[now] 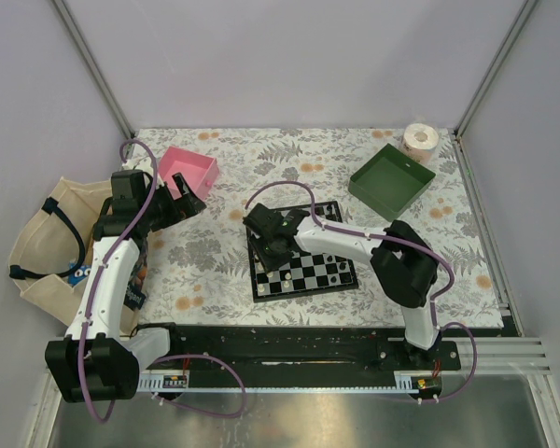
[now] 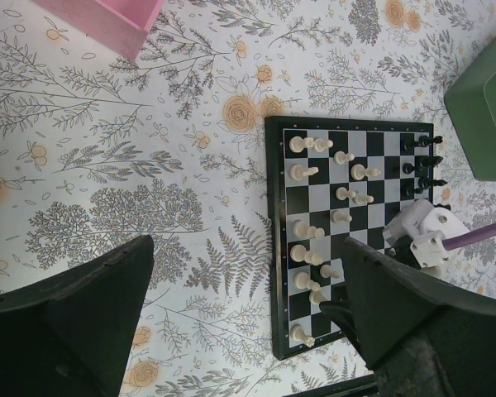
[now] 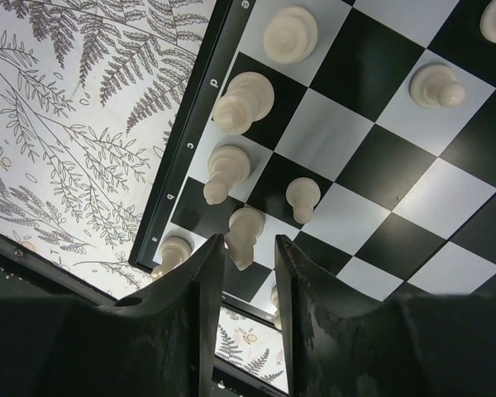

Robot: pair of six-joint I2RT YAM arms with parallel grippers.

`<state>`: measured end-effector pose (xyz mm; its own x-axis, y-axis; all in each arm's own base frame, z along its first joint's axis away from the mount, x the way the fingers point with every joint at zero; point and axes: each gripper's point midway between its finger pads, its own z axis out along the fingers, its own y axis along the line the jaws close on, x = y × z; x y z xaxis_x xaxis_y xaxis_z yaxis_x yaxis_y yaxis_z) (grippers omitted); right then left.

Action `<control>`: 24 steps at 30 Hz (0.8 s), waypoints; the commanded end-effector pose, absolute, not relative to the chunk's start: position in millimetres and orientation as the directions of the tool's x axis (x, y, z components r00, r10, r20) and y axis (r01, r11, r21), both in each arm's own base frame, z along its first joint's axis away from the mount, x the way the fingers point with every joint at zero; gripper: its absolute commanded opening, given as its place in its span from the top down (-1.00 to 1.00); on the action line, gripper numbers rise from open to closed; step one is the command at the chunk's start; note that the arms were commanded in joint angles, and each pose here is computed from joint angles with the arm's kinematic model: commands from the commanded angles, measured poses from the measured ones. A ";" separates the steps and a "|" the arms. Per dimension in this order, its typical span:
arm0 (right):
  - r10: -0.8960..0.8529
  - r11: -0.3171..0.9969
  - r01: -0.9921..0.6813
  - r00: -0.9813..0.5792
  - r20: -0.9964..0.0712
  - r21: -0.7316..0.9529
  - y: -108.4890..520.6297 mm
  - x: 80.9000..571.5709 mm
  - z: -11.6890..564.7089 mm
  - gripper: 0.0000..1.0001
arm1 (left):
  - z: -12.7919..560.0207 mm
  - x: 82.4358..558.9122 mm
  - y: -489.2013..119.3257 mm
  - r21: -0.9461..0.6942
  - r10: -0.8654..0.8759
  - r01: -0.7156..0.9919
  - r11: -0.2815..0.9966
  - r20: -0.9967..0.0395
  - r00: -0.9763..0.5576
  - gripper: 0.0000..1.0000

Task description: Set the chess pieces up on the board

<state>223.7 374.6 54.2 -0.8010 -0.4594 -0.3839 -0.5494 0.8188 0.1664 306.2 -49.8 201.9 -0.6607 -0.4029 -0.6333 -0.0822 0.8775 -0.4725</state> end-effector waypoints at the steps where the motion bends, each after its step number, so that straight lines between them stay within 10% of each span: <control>1: -0.472 0.800 -0.573 -0.784 -0.404 0.178 386.6 223.8 62.8 0.24 | 213.8 311.2 -52.2 -0.481 -0.392 -0.038 0.876 -0.664 -0.637 -0.98; 11: -0.476 0.783 -0.585 -0.782 -0.403 0.210 390.5 217.8 72.6 0.77 | 214.0 310.8 -52.3 -0.481 -0.392 -0.038 0.876 -0.664 -0.637 -0.98; 24: -0.457 0.787 -0.579 -0.780 -0.428 0.214 400.6 213.7 80.1 0.78 | 215.1 310.7 -52.3 -0.481 -0.392 -0.036 0.876 -0.667 -0.634 -0.98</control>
